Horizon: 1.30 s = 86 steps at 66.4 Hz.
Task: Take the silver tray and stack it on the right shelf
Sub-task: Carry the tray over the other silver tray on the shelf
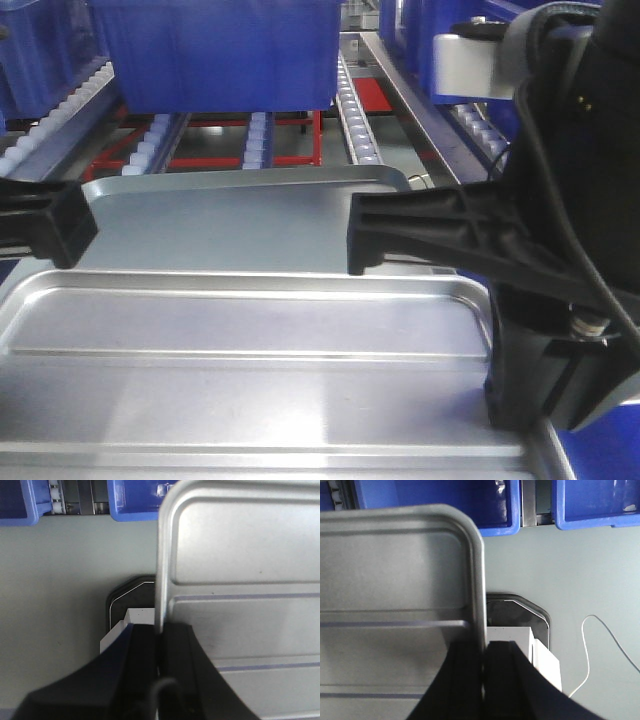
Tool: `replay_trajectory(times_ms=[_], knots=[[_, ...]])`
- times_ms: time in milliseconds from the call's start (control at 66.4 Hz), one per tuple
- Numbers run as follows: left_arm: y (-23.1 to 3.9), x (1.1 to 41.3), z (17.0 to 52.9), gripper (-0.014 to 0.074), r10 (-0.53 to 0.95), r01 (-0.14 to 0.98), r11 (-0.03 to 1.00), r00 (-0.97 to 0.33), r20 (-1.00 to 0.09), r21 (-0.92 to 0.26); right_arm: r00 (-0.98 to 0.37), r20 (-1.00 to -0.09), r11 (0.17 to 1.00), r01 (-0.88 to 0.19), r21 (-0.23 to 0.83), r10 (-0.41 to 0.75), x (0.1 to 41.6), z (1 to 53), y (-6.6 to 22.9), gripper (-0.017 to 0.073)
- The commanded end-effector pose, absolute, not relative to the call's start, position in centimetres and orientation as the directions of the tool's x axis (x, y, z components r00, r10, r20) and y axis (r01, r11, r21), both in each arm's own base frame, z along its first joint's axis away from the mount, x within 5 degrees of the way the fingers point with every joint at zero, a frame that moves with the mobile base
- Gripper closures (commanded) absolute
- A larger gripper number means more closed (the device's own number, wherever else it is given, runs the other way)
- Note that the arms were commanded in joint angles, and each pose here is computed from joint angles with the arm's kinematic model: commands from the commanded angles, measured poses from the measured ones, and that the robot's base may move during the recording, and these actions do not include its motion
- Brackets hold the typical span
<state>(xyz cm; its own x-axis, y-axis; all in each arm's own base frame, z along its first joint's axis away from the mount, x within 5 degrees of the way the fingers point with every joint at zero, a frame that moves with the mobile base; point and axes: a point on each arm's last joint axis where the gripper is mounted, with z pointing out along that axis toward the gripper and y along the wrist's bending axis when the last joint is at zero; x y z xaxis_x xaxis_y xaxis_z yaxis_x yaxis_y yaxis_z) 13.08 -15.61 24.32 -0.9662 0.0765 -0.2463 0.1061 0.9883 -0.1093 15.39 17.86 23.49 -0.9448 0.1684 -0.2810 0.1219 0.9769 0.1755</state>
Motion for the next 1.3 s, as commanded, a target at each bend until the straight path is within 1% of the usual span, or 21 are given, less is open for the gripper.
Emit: replay_trajectory(times_ms=[0, 814, 1010, 1040, 1085, 1115, 1160, 1206, 1281], knots=[[-15.2, 13.0, 25.3, 0.0694, 0.095, 0.121, 0.989, -0.958, -0.270, -0.080, -0.932, -0.326, 0.981, 0.108, 0.160, 0.156, 15.5, 24.8, 17.3, 0.0482], [-15.2, 13.0, 25.3, 0.0694, 0.095, 0.122, 0.989, -0.957, -0.274, -0.085, -0.933, -0.324, 0.982, 0.110, 0.157, 0.156, 15.5, 24.8, 17.3, 0.0482], [-15.2, 13.2, 25.4, 0.0694, 0.103, 0.130, 0.989, -0.952, -0.289, -0.076, -0.933, -0.323, 0.982, 0.111, 0.154, 0.156, 15.5, 24.8, 17.2, 0.0482], [-15.2, 13.2, 25.4, 0.0694, 0.112, 0.140, 0.987, -0.949, -0.295, -0.077, -0.932, -0.328, 0.981, 0.107, 0.160, 0.155, 15.5, 24.8, 17.3, 0.0482], [-15.3, 13.3, 25.4, 0.0694, 0.169, 0.200, 0.977, -0.936, -0.309, -0.069, -0.929, -0.341, 0.982, 0.088, 0.167, 0.142, 15.7, 24.9, 17.4, 0.0483], [-15.4, 13.3, 25.4, 0.0694, 0.183, 0.217, 0.973, -0.931, -0.316, -0.075, -0.929, -0.351, 0.983, 0.061, 0.170, 0.119, 15.7, 24.9, 17.5, 0.0484], [-15.5, 13.6, 25.5, 0.0694, 0.167, 0.210, 0.972, -0.932, -0.322, -0.104, -0.926, -0.370, 0.983, 0.013, 0.183, 0.081, 15.9, 25.0, 17.8, 0.0483], [-15.5, 13.9, 25.5, 0.0693, 0.154, 0.207, 0.970, -0.931, -0.332, -0.131, -0.918, -0.391, 0.978, -0.018, 0.208, 0.066, 16.1, 25.2, 18.0, 0.0483], [-15.4, 14.7, 25.6, 0.0693, 0.147, 0.216, 0.961, -0.926, -0.347, -0.172, -0.911, -0.405, 0.968, -0.025, 0.249, 0.081, 16.8, 25.5, 18.1, 0.0483]])
